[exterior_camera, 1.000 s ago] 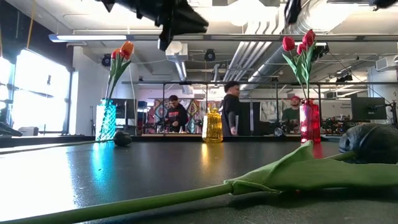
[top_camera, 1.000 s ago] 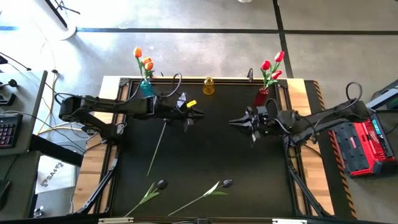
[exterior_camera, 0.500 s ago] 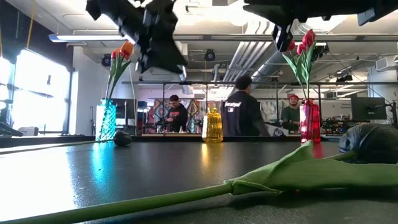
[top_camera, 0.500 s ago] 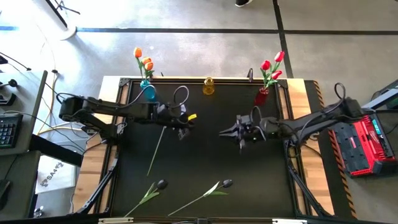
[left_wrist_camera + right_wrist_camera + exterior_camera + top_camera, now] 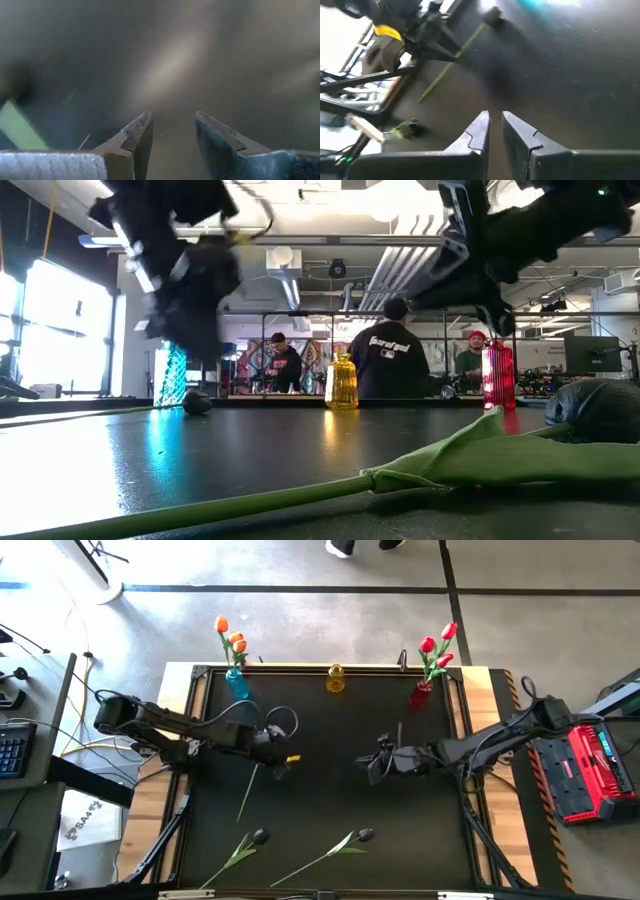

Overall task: Sort flowers into vase by color
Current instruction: Put the top left black flower into the yellow vase

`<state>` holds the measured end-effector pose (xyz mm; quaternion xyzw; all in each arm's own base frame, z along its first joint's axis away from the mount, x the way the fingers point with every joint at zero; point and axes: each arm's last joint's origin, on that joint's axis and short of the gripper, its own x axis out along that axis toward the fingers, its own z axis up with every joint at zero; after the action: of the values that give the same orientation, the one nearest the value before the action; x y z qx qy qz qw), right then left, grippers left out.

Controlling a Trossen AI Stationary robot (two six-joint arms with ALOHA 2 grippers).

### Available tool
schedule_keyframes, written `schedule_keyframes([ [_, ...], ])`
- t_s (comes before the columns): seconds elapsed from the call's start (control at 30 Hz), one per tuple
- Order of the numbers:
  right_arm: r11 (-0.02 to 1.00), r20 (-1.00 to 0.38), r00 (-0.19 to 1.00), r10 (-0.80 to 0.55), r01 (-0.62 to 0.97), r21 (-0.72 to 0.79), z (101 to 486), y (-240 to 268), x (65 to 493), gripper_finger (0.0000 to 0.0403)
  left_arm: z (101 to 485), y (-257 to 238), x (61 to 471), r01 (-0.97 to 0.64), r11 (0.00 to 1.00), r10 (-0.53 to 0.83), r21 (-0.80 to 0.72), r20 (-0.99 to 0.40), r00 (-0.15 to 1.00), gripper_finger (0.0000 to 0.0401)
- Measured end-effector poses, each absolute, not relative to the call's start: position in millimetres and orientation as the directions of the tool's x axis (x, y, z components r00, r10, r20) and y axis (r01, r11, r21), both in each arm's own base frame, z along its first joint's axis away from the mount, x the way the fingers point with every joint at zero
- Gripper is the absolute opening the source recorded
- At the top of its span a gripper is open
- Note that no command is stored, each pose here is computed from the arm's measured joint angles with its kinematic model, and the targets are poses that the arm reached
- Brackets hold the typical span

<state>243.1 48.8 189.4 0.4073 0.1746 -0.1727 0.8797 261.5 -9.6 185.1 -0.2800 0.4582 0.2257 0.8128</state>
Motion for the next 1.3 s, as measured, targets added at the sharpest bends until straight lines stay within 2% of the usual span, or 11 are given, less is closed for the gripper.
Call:
schedule_keyframes([
  [0.1, 0.596, -0.474, 0.863, -0.177, 0.477, 0.646, 186.4, 52.5, 240.1, 0.0039, 175.3, -10.7, 246.1, -0.716, 0.677, 0.122, -0.17, -0.934, 0.337, 0.0136],
  [0.23, 0.607, -0.491, 0.856, -0.163, 0.479, 0.634, 184.8, 53.5, 239.1, 0.0039, 167.0, -8.4, 234.8, -0.774, 0.627, 0.17, -0.088, -0.954, 0.247, 0.0136],
  [0.5, 0.59, -0.482, 0.868, -0.123, 0.455, 0.667, 186.1, 57.5, 239.3, 0.0039, 171.3, 6.2, 236.8, -0.829, 0.555, 0.234, -0.071, -0.943, 0.237, 0.0136],
  [0.73, 0.579, -0.482, 0.871, -0.099, 0.444, 0.684, 186.1, 63.7, 237.8, 0.0039, 161.3, 20.6, 229.9, -0.853, 0.522, 0.263, -0.013, -0.949, 0.175, 0.0136],
  [0.93, 0.573, -0.482, 0.873, -0.078, 0.435, 0.695, 186.1, 69.6, 236.1, 0.0039, 141.9, 30.8, 230.4, -0.847, 0.529, 0.211, -0.041, -0.961, 0.177, 0.0134],
  [1.1, 0.578, -0.483, 0.873, -0.071, 0.431, 0.693, 186.0, 71.6, 235.4, 0.0039, 134.1, 33.7, 234.4, -0.837, 0.544, 0.173, -0.048, -0.97, 0.169, 0.0098],
  [1.3, 0.581, -0.486, 0.871, -0.071, 0.432, 0.689, 185.7, 71.5, 235.2, 0.0039, 135.2, 33.6, 235.3, -0.83, 0.554, 0.162, -0.068, -0.969, 0.187, 0.0016],
])
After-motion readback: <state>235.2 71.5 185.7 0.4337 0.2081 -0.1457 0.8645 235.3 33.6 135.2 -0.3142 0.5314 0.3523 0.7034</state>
